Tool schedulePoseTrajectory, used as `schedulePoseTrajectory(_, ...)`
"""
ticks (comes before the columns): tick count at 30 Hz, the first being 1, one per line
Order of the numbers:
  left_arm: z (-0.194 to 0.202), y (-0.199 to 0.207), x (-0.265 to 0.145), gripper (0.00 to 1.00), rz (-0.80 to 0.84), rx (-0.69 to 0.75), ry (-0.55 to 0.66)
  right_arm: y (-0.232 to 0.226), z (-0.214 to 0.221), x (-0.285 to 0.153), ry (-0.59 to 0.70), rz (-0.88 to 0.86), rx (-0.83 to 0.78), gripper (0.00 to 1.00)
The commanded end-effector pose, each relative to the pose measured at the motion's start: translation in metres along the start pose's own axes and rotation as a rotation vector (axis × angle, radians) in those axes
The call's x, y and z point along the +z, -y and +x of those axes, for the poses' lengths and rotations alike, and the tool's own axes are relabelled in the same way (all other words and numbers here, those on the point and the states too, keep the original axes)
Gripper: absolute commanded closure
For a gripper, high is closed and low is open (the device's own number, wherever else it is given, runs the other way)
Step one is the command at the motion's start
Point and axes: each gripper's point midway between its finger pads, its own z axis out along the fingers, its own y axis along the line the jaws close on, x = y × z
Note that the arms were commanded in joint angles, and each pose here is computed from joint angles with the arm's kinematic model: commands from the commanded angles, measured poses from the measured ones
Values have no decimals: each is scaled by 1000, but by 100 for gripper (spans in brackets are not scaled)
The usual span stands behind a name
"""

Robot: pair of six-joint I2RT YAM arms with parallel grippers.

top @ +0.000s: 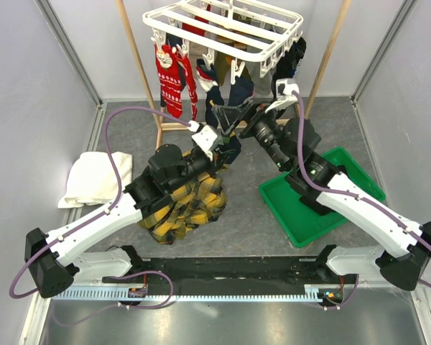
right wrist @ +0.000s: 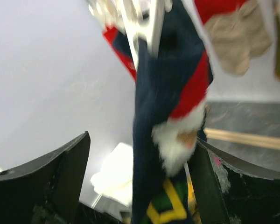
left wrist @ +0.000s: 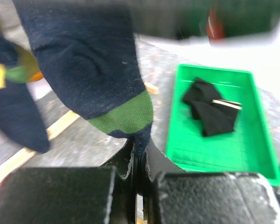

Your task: Remove the socks clipped to the hanger

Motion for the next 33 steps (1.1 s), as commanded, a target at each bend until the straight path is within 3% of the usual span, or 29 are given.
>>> schedulePoseTrajectory(1, -34, 28, -6, 98, 157, 2, 74, -8, -71, -10, 145, 87, -75, 11)
schedulePoseTrajectory(9, -29, 33, -4, 98, 187, 1, 56, -21, -112, -11, 200, 115, -124, 14)
schedulePoseTrajectory(18, -29, 32, -3, 98, 183, -4, 53, -13, -130, 8, 173, 249, -260, 21)
schedulePoseTrajectory(33, -28, 33, -3, 98, 183, -5, 51, -2, -120, 29, 181, 433, -361, 30)
